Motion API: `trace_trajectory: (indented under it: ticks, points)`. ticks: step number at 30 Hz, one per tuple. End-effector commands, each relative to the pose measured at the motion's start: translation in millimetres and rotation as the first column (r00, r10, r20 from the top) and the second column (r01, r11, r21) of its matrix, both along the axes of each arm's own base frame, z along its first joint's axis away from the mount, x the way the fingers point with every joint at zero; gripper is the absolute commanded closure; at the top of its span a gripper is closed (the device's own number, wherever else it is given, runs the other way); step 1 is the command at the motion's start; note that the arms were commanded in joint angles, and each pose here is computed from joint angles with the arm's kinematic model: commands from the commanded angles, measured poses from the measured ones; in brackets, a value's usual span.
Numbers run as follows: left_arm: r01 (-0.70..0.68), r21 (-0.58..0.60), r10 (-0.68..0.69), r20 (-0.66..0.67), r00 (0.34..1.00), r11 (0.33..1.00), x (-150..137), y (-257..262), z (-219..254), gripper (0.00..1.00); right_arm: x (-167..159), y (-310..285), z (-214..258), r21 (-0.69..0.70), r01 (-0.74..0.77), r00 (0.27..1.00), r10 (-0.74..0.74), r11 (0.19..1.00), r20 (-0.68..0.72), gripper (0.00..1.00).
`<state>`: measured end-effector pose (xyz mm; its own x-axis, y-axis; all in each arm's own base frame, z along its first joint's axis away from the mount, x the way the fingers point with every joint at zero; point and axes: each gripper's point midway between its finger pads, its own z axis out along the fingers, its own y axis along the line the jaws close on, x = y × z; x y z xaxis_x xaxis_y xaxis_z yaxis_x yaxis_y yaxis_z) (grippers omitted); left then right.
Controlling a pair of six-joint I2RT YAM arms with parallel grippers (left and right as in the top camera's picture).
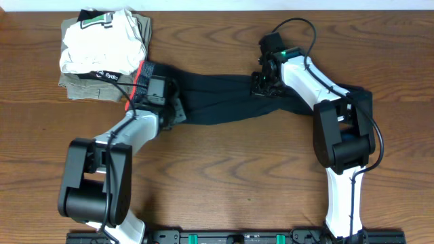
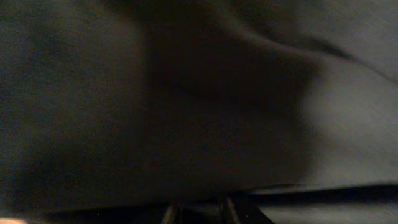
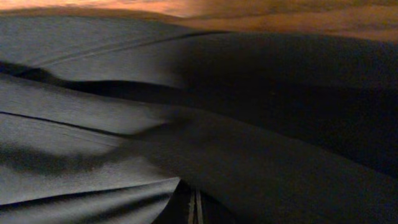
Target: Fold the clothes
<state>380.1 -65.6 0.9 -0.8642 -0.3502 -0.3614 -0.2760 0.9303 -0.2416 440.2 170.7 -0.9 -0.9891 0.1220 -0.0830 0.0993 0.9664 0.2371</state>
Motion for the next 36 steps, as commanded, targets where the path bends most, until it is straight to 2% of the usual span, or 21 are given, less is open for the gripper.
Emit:
trace_trajectory:
  ticks: [1, 10, 18, 28, 36]
  points:
    - [-0.084, 0.053, 0.087, -0.055, 0.995, 0.995, -6.7, 34.0, -15.0, 0.78, -2.7, -36.6, -21.7, -0.123, 0.027, 0.999, -0.031, 0.992, -0.036, 0.99]
    - [-0.136, 0.058, 0.140, -0.076, 0.987, 0.989, -10.3, 55.7, -16.9, 0.78, -2.8, -75.7, 5.5, -0.198, 0.089, 0.995, -0.094, 0.976, -0.018, 0.99]
    - [-0.134, 0.061, 0.139, -0.072, 0.988, 0.989, -9.3, 56.3, -16.1, 0.78, -15.9, -103.9, 6.9, -0.228, 0.086, 0.991, -0.107, 0.970, -0.082, 0.99]
    - [-0.179, 0.091, 0.184, -0.045, 0.982, 0.980, -6.7, 74.8, -6.4, 0.77, -29.2, -169.6, 9.8, -0.400, 0.134, 0.974, -0.195, 0.907, -0.115, 0.98]
    - [-0.220, 0.086, 0.223, -0.021, 0.975, 0.972, -7.6, 89.7, 8.9, 0.77, -28.8, -219.0, 9.8, -0.401, 0.174, 0.964, -0.238, 0.899, -0.116, 0.98]
